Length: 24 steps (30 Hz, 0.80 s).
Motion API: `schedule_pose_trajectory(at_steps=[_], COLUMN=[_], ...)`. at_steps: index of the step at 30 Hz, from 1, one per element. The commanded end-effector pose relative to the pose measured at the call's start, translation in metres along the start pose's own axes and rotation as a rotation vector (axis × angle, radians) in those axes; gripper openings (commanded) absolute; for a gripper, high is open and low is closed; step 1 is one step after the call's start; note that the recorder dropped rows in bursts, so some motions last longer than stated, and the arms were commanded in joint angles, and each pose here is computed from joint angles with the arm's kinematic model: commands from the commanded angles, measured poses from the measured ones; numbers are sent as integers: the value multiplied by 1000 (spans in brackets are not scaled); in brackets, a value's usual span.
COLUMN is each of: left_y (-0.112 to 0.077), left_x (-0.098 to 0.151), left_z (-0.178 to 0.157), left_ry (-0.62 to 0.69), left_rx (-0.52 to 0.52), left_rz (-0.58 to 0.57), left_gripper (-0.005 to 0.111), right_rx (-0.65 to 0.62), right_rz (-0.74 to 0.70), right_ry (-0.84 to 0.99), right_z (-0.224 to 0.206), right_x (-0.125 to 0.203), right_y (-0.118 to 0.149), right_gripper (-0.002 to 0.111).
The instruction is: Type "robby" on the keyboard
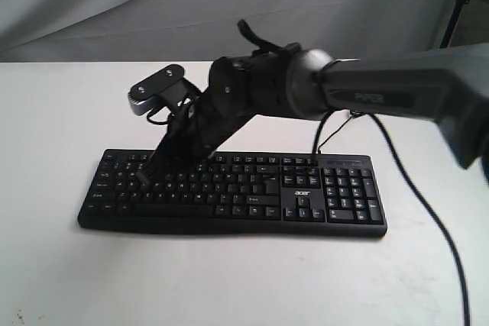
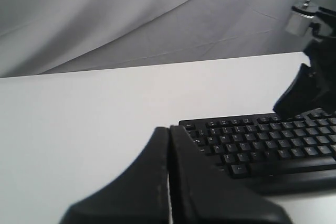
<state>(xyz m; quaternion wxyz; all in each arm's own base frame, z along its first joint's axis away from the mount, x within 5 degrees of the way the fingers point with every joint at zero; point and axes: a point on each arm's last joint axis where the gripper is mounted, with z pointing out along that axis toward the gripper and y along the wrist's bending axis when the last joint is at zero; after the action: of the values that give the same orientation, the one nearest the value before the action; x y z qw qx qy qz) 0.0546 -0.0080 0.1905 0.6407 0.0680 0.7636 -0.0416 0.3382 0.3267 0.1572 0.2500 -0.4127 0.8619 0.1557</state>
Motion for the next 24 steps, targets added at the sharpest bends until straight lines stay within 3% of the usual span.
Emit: schedule_pose_trajectory(at_steps=[1, 24], left_y=[0, 0], left_x=[1, 1], left_z=[0, 0], left_ry=[-7, -7], left_rx=[5, 5], left_rz=[3, 3], left_gripper=[0, 0], right_rx=[43, 85], right_rz=[52, 82], right_ry=[6, 11], right_z=[-18, -10], right_x=[23, 37], right_y=[-17, -37], right_gripper=[0, 0])
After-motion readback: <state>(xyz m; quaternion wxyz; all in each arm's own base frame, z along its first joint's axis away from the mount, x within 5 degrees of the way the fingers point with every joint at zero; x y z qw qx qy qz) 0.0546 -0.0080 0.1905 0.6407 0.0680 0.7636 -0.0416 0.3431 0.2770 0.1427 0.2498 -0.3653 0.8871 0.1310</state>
